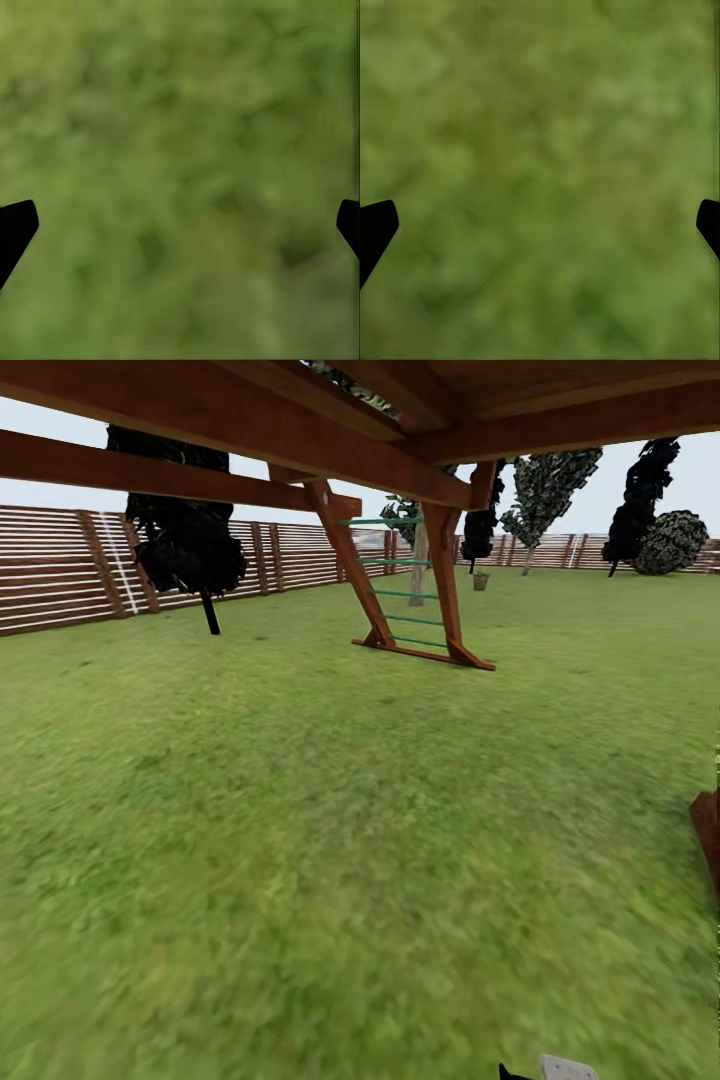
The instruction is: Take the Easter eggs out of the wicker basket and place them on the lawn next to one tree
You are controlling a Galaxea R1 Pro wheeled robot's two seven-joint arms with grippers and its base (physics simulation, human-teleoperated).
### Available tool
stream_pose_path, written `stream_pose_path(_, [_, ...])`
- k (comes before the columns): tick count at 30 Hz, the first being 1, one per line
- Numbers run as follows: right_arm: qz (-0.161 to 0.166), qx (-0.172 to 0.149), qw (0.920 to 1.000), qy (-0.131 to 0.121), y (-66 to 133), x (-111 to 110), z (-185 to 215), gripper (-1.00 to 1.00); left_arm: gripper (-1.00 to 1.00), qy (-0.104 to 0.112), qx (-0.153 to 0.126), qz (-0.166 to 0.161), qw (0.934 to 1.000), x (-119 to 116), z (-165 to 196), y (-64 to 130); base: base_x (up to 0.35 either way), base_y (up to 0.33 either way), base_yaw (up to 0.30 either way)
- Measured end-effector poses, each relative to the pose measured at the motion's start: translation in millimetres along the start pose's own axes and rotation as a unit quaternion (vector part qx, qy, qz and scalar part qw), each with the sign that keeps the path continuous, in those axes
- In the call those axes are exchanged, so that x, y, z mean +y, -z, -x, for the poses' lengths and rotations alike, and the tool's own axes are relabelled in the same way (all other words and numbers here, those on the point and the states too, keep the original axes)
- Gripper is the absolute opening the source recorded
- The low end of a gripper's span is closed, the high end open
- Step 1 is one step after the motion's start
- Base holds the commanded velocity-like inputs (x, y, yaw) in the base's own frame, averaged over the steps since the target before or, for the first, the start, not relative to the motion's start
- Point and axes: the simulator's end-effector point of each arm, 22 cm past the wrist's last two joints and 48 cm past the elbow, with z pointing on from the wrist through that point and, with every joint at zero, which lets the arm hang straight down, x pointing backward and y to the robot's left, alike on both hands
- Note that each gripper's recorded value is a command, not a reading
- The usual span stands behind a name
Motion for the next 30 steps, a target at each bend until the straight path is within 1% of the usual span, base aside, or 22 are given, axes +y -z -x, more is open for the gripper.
stream_pose_path(16, [0.0,-0.001,1.0,-0.001,-0.1,-0.3,0.7,1.0,1.0,0.0,0.0,0.0,1.0,-0.2,0.0,0.0,0.325,0.089,-0.247])
stream_pose_path(19, [-0.001,-0.001,1.0,-0.001,-0.2,-0.4,0.6,1.0,1.0,-0.001,0.0,-0.002,1.0,-2.9,0.0,0.2,0.113,0.028,-0.247])
stream_pose_path(21, [-0.001,-0.001,1.0,-0.001,-0.2,-0.5,0.6,1.0,1.0,-0.001,-0.002,-0.007,1.0,-8.9,0.7,0.9,0.034,0.009,-0.247])
stream_pose_path(24, [-0.001,-0.001,1.0,-0.002,-0.2,-0.7,0.6,1.0,1.0,0.0,-0.011,-0.012,0.9999,-14.6,5.0,1.6,0.047,0.011,-0.247])
stream_pose_path(30, [-0.001,-0.001,1.0,-0.002,-0.1,-0.7,0.7,1.0,1.0,0.0,-0.015,-0.013,0.9998,-16.0,6.1,2.3,0.221,0.131,-0.247])
